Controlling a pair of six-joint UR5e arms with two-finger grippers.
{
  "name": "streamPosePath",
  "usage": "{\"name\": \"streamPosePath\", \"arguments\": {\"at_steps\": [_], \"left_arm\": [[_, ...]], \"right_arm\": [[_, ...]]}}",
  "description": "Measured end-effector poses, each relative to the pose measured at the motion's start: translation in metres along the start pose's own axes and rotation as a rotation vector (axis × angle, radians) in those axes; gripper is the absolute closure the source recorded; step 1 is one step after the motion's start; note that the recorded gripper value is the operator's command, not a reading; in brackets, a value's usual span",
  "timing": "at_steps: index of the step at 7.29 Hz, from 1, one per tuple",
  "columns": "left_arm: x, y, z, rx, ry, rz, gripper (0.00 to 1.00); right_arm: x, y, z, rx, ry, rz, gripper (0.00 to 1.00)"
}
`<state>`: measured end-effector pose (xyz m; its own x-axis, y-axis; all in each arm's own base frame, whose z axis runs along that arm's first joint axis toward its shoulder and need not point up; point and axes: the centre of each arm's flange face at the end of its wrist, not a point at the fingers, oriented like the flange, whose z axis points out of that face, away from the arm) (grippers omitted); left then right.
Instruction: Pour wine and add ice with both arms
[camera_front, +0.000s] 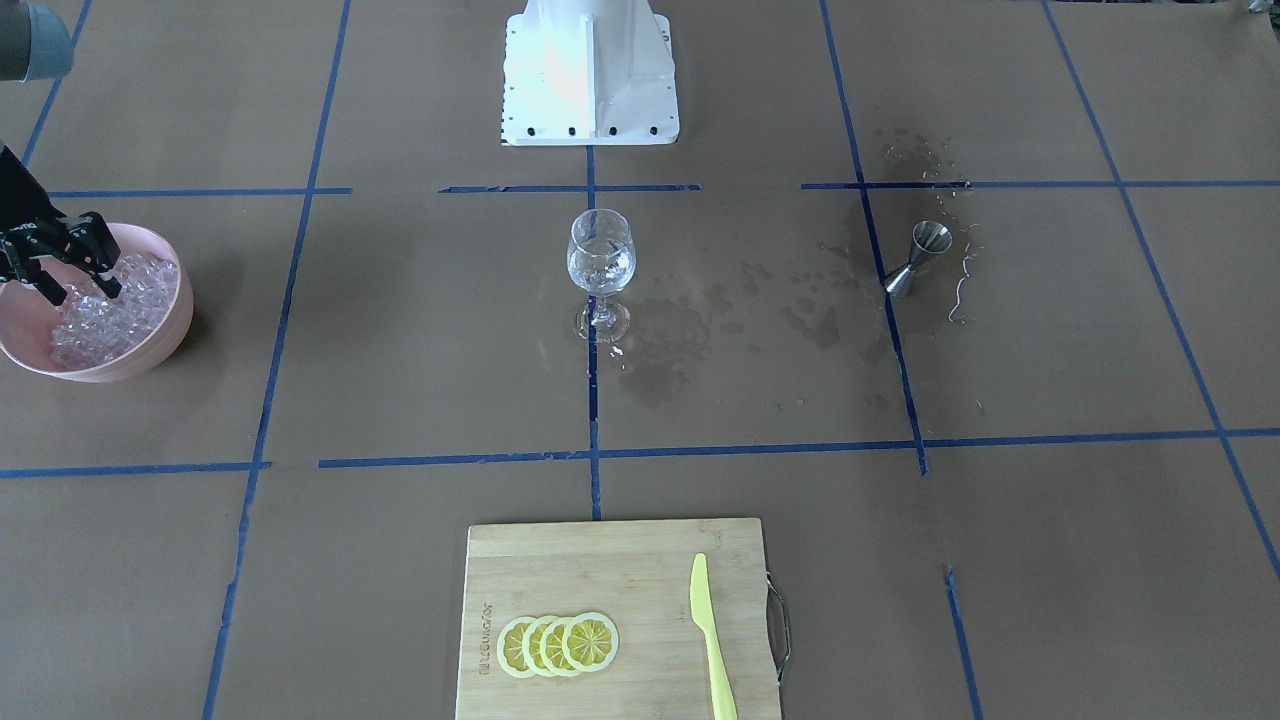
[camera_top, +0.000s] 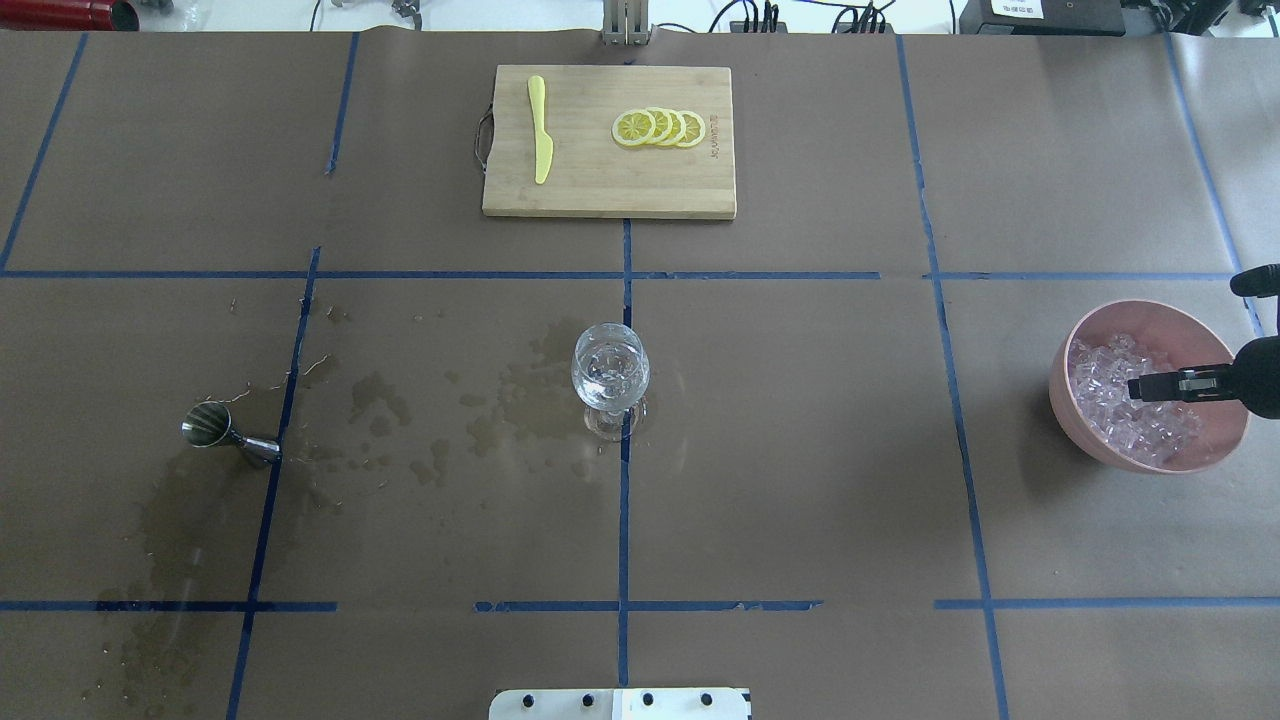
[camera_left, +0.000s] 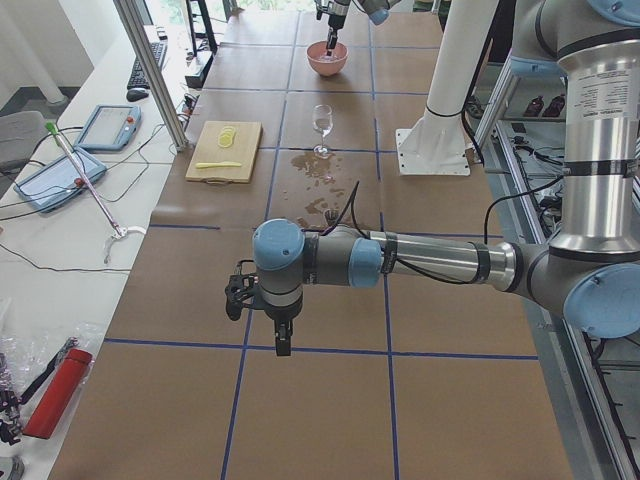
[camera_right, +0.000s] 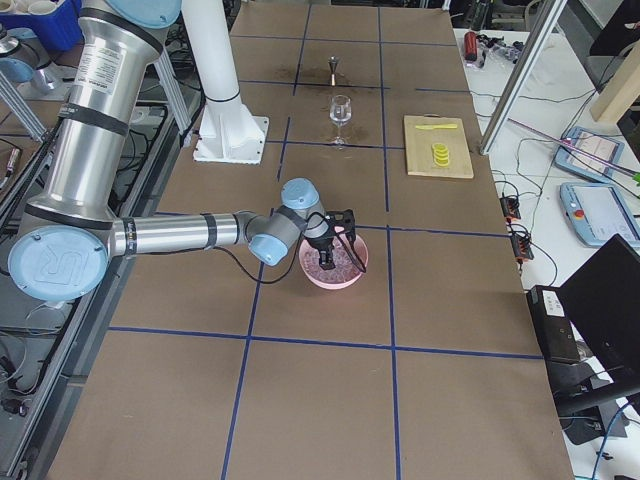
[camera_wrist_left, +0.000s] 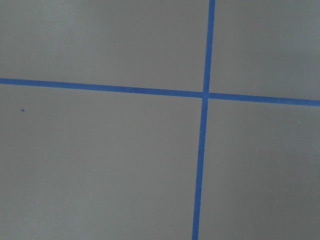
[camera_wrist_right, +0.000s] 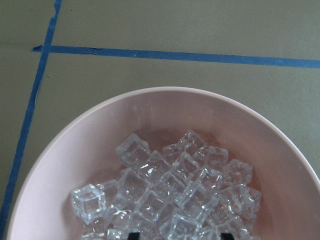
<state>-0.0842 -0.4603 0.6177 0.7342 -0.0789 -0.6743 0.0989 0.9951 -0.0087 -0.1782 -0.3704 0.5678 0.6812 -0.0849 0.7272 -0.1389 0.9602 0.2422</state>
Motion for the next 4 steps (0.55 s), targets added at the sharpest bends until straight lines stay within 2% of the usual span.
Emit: {"name": "streamPosePath", "arguments": {"at_steps": [4], "left_arm": [[-0.0016,0.0004,0.0013,-0.003,-0.001,-0.003,0.0]], "right_arm": [[0.0023,0.0049,0.0084,0.008,0.026,-0.008,0.51]]}}
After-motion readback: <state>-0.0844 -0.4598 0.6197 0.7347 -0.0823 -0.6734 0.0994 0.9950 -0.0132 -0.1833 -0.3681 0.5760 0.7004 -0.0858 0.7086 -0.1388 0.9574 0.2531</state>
